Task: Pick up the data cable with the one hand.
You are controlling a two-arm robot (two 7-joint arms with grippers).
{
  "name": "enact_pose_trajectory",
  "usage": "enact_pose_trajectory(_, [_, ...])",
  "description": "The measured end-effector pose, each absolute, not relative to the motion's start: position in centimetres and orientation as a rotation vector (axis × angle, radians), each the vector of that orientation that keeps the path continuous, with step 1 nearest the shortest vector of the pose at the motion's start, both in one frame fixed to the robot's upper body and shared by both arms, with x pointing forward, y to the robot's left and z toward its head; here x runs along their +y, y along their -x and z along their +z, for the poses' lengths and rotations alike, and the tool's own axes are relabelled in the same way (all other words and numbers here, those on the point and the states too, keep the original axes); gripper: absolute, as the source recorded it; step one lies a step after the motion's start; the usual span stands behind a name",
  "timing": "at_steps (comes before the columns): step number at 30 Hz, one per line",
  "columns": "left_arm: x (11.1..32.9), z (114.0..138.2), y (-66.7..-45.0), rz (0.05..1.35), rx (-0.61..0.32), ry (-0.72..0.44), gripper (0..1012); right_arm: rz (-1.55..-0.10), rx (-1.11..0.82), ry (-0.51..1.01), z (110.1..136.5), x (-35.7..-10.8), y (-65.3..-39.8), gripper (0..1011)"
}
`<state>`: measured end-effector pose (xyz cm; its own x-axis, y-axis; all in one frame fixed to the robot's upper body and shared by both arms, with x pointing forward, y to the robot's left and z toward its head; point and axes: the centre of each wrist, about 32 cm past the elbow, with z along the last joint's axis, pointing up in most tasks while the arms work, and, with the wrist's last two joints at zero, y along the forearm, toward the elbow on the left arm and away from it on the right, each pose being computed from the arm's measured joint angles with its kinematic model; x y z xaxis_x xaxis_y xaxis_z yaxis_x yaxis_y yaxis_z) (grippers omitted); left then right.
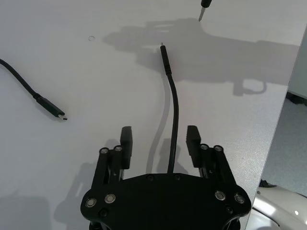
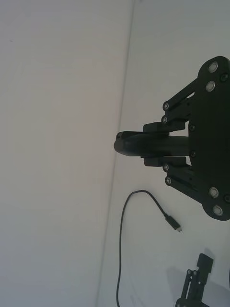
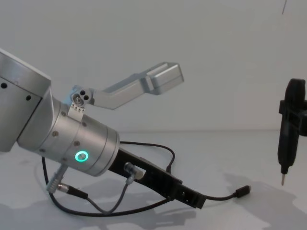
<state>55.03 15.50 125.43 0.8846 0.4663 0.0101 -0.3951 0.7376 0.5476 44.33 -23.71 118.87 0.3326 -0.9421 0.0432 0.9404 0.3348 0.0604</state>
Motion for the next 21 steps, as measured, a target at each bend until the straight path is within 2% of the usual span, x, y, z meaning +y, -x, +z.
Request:
enact_pose_trajectory(7, [15.45, 125.42, -55.03, 0.475, 0.133, -0.571, 497, -1.229, -0.075, -0.026, 118.87, -23.71, -44.33, 279])
enact_pose_trajectory(8, [15.45, 125.41, -55.03, 0.475, 0.133, -0.571, 435, -1.230, -0.075, -0.026, 118.87, -23.71, -44.33, 279])
enact_pose_trajectory(14, [15.44, 125.40, -55.02, 0.476, 0.134, -0.572, 282, -1.230, -0.075, -0.026, 118.87, -23.71, -44.33, 279])
enact_pose_trajectory(18, [15.43, 125.40, -55.02, 0.476, 0.134, -0.572, 124, -1.229, -0.075, -0.026, 118.87, -23.71, -44.33, 279])
enact_pose_trajectory(19, [15.43, 125.40, -55.02, 0.476, 0.134, -0.572, 124, -1.230, -0.075, -0.026, 118.87, -23.71, -44.33, 279])
enact_pose_trajectory(21, [15.42, 125.40, -55.02, 0.476, 0.134, -0.572, 55, -1.229, -0.075, -0.026, 118.87, -23.71, -44.33, 279])
